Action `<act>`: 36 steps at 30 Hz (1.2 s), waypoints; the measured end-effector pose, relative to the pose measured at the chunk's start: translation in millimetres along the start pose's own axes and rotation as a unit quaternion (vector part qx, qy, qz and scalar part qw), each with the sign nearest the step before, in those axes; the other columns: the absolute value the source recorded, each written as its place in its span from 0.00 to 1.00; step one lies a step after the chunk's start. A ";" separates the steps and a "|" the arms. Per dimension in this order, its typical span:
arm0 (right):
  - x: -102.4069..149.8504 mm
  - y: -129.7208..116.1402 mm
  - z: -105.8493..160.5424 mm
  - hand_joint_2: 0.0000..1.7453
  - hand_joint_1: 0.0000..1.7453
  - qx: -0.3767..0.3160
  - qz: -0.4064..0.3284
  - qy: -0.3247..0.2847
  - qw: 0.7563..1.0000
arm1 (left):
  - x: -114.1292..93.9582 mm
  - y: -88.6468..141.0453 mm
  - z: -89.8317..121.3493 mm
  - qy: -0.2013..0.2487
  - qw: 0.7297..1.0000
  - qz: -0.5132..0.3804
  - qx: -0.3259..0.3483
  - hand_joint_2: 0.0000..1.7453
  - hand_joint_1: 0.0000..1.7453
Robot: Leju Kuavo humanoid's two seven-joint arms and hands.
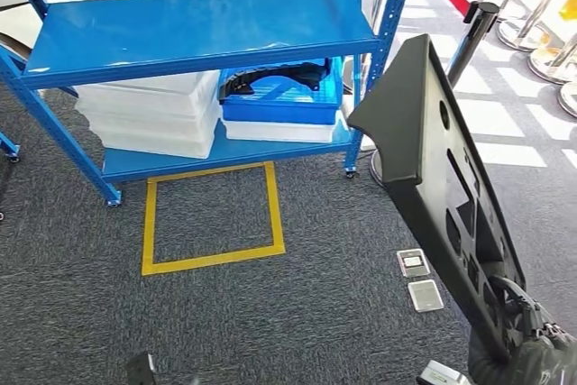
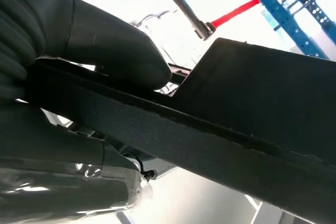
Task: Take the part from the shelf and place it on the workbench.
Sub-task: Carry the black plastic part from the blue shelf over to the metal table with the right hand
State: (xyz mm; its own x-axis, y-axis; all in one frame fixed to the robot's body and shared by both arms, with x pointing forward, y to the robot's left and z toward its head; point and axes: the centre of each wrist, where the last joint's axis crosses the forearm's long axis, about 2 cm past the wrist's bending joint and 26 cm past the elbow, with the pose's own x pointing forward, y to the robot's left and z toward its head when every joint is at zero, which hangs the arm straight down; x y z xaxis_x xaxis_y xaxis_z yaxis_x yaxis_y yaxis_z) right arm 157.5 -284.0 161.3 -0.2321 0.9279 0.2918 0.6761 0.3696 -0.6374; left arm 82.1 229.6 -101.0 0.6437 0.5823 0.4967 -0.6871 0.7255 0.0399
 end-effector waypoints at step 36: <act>-5.7 -14.6 9.1 1.00 1.00 -0.014 0.005 0.020 1.000 | -1.0 -0.5 0.7 0.002 1.000 0.003 0.002 1.00 0.00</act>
State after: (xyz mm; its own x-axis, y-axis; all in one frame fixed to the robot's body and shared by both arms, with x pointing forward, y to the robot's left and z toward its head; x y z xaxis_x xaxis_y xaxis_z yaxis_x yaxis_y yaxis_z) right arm 142.5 -294.3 162.5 -0.1975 0.9285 0.3146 0.6981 0.3585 -0.6198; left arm 81.5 228.4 -101.0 0.6416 0.5880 0.4926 -0.6921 0.7206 0.0412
